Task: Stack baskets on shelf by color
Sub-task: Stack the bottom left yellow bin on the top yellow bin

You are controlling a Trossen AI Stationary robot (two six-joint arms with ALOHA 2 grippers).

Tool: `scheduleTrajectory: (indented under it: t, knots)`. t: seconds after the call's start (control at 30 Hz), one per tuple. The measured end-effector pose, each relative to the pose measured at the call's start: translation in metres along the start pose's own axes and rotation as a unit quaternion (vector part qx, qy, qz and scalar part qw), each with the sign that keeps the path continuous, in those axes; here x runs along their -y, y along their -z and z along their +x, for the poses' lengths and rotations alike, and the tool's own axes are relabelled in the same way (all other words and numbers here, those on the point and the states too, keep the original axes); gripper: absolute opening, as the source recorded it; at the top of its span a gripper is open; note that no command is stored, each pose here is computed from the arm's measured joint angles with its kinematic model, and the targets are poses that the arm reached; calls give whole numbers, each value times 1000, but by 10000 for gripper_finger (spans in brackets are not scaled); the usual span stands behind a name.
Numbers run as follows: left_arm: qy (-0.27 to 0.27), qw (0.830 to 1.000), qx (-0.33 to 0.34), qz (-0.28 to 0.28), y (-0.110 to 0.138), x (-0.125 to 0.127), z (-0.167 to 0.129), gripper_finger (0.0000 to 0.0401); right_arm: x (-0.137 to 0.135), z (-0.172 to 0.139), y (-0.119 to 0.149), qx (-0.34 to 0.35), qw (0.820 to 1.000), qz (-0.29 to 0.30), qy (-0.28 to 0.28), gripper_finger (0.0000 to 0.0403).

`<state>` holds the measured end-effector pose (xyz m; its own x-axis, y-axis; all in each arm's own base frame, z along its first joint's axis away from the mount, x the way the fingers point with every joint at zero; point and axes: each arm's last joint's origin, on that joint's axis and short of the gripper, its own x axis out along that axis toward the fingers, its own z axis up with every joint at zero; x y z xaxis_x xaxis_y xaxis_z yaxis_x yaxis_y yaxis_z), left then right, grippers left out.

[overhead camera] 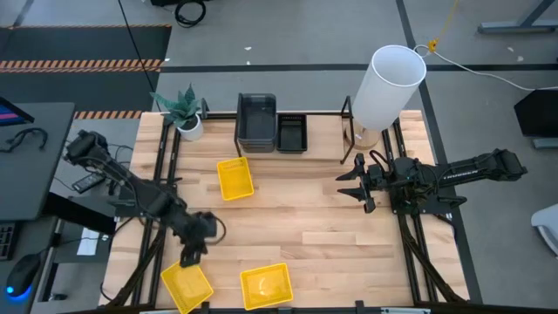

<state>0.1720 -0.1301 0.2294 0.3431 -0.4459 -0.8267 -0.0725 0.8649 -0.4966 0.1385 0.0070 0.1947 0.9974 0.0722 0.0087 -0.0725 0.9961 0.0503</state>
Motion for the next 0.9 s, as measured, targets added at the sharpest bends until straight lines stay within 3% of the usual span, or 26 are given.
scheduleTrajectory:
  t: [0.27, 0.53, 0.67, 0.9]
  knots:
    - [-32, 997, -54, 40, 1, 38, 31, 20, 0, 0, 0, 0, 1000, 0, 0, 180]
    - [-26, 994, -60, 89, -3, 67, 51, 79, 0, 0, 0, 0, 1000, -2, 4, 180]
    - [-72, 985, -64, 141, -2, 78, 53, 106, 1, 0, 0, 0, 1000, -23, 18, 180]
    - [-145, 965, -153, 159, 16, 75, 68, 123, 1, 0, 0, 0, 997, -81, 19, 180]
